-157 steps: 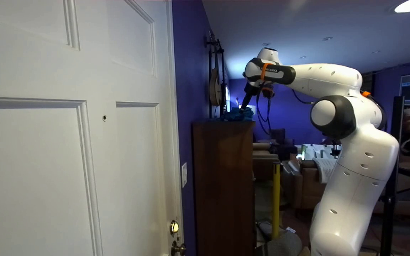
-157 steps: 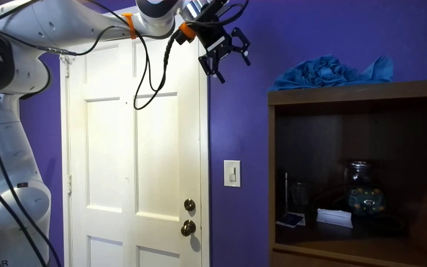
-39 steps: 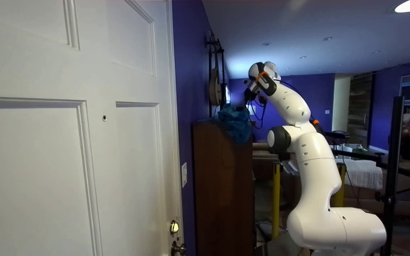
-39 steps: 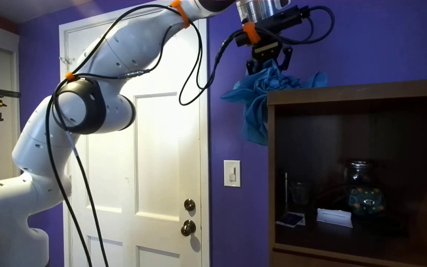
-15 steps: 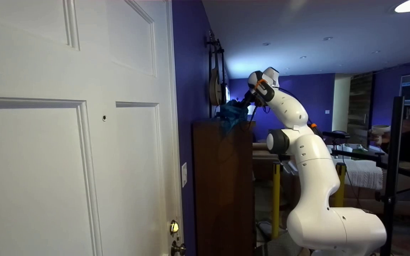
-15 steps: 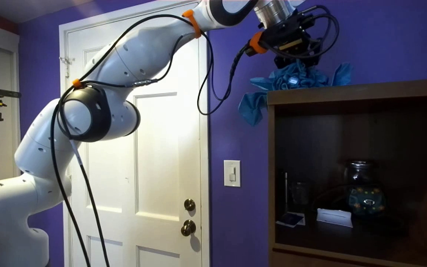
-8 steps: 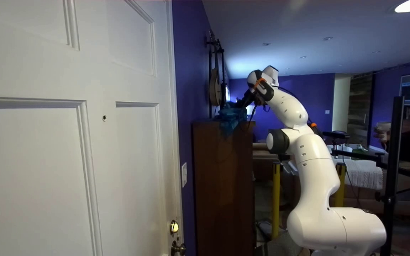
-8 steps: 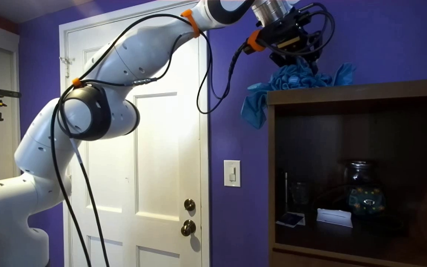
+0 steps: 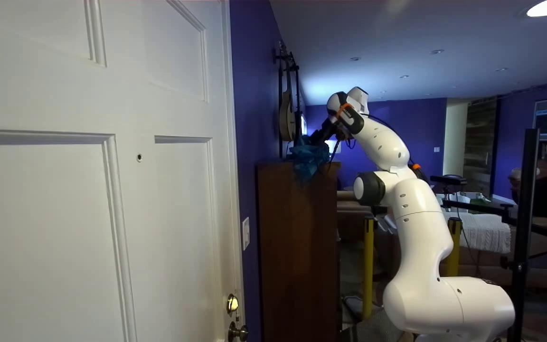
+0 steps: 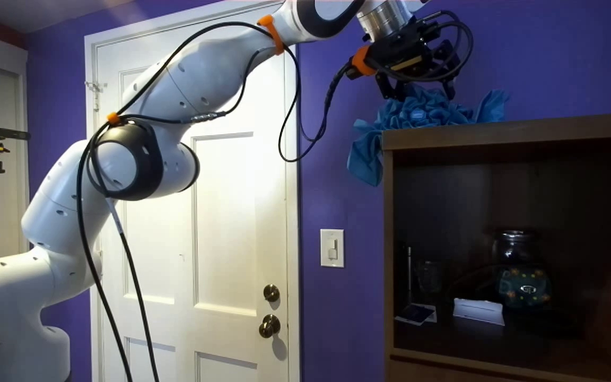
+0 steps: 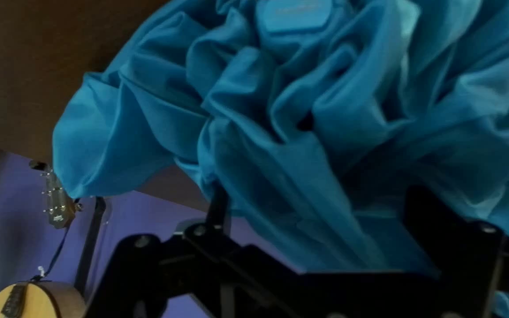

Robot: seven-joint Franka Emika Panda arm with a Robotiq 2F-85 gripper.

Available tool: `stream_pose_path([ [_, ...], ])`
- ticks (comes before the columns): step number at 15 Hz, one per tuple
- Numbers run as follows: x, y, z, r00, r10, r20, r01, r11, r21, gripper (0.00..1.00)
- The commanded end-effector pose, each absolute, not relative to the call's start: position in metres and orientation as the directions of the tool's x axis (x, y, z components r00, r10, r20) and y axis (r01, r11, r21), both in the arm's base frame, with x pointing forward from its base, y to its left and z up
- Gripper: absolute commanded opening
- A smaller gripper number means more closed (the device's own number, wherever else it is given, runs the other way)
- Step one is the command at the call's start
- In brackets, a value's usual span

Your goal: Pick up the blue item and hand it on the middle of the door

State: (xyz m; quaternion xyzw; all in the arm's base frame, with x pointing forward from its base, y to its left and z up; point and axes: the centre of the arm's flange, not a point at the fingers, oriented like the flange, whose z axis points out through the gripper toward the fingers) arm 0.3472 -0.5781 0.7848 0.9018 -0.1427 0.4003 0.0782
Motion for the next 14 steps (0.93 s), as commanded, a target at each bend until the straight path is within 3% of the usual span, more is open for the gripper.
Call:
stream_pose_path([
  [1,0.371,-0.588,0.799,0.704,-0.13,0.698,-0.228,-0.972,0.049,1.0],
  [11,0.41,-0.577,0.758,0.867,-0.129,0.481,-0.245,-0.952,0.186,1.0],
  [13,0.413,-0.573,0.755,0.879,-0.116,0.463,-0.231,-0.952,0.2,0.72],
  [14,0.414,-0.571,0.754,0.882,-0.107,0.458,-0.221,-0.954,0.203,0.67],
])
